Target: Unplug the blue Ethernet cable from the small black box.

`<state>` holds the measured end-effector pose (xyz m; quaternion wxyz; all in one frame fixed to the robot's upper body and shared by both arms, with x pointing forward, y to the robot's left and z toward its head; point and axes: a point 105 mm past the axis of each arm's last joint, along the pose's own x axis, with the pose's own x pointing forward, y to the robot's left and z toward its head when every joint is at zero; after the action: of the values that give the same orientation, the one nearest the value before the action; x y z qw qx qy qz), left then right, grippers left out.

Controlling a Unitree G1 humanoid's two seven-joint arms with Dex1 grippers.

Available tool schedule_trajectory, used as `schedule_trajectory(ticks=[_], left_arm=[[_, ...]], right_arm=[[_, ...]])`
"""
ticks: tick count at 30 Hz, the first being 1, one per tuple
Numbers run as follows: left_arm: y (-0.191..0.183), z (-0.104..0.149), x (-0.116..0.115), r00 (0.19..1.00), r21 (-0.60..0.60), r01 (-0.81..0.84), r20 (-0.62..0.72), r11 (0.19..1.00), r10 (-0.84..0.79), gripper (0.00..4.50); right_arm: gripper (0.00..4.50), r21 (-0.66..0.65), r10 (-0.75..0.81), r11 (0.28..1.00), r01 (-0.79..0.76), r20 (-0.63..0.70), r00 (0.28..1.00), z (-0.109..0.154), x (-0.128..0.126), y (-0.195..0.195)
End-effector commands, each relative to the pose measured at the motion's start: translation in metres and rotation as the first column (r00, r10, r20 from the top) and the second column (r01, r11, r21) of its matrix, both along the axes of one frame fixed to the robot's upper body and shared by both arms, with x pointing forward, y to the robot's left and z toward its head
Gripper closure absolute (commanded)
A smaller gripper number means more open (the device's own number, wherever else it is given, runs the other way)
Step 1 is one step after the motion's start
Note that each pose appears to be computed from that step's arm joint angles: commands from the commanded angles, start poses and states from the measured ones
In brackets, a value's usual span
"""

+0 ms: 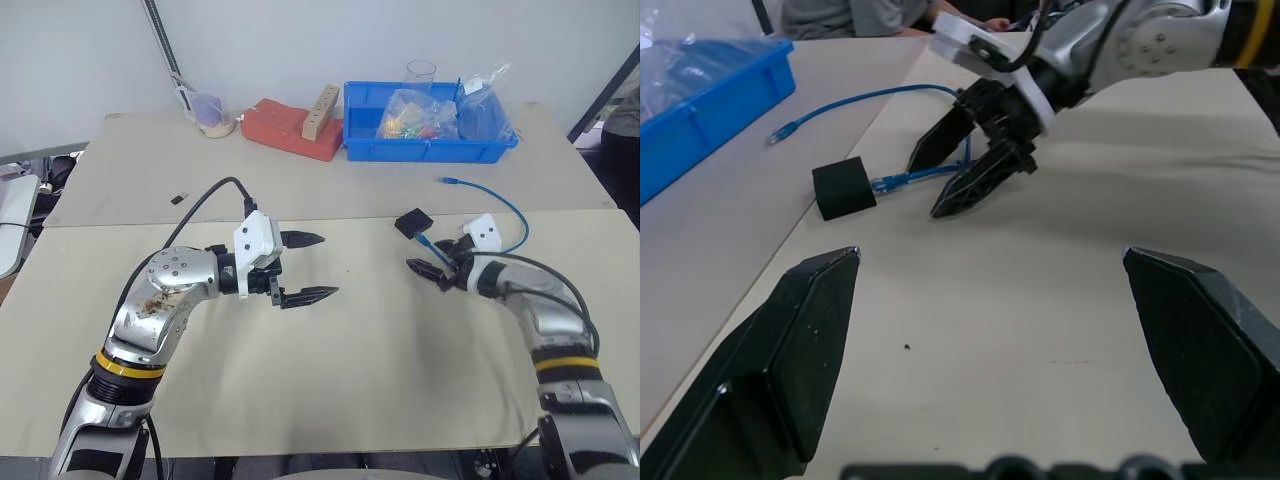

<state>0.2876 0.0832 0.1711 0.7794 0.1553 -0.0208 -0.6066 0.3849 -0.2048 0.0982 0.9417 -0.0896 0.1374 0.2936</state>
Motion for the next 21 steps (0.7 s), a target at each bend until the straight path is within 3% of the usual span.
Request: schedule_trajectory(ticks=[1, 3, 4, 15, 16, 18, 21], left_arm=[[0.001, 0.010, -0.002, 0.998, 0.008, 0.033, 0.047, 0.999, -0.033, 0.03], [0.002, 0.011, -0.003, 0.998, 0.009, 0.035, 0.049, 0.999, -0.035, 0.03], [0.003, 0.011, -0.004, 0.998, 0.011, 0.034, 0.050, 0.999, -0.035, 0.00], [0.005, 0.014, -0.002, 0.999, 0.003, 0.017, 0.048, 1.000, -0.017, 0.00], [0.006, 0.015, 0.000, 0.999, -0.009, 0.008, 0.038, 1.000, -0.007, 0.00], [0.008, 0.017, 0.004, 1.000, -0.043, -0.019, -0.007, 0.999, 0.019, 0.00], [0.021, 0.021, 0.018, 0.969, -0.166, -0.127, -0.232, 0.978, 0.086, 0.00]], right_arm=[[0.00, -0.008, 0.004, 1.000, -0.004, 0.023, 1.000, 0.008, 0.012, 0.005], [0.00, 0.001, 0.017, 1.000, -0.017, 0.018, 1.000, 0.010, 0.014, 0.008], [0.53, 0.006, 0.031, 0.999, -0.032, 0.012, 0.999, 0.011, 0.013, 0.010], [4.21, -0.033, 0.104, 0.994, -0.103, 0.029, 0.994, 0.017, 0.006, 0.014], [4.42, -0.065, 0.134, 0.989, -0.130, 0.069, 0.989, 0.024, 0.005, 0.015], [4.42, -0.138, 0.236, 0.967, -0.216, 0.158, 0.959, 0.039, -0.001, 0.025], [4.42, -0.443, 0.513, 0.831, -0.336, 0.379, 0.770, 0.073, -0.023, 0.054]])
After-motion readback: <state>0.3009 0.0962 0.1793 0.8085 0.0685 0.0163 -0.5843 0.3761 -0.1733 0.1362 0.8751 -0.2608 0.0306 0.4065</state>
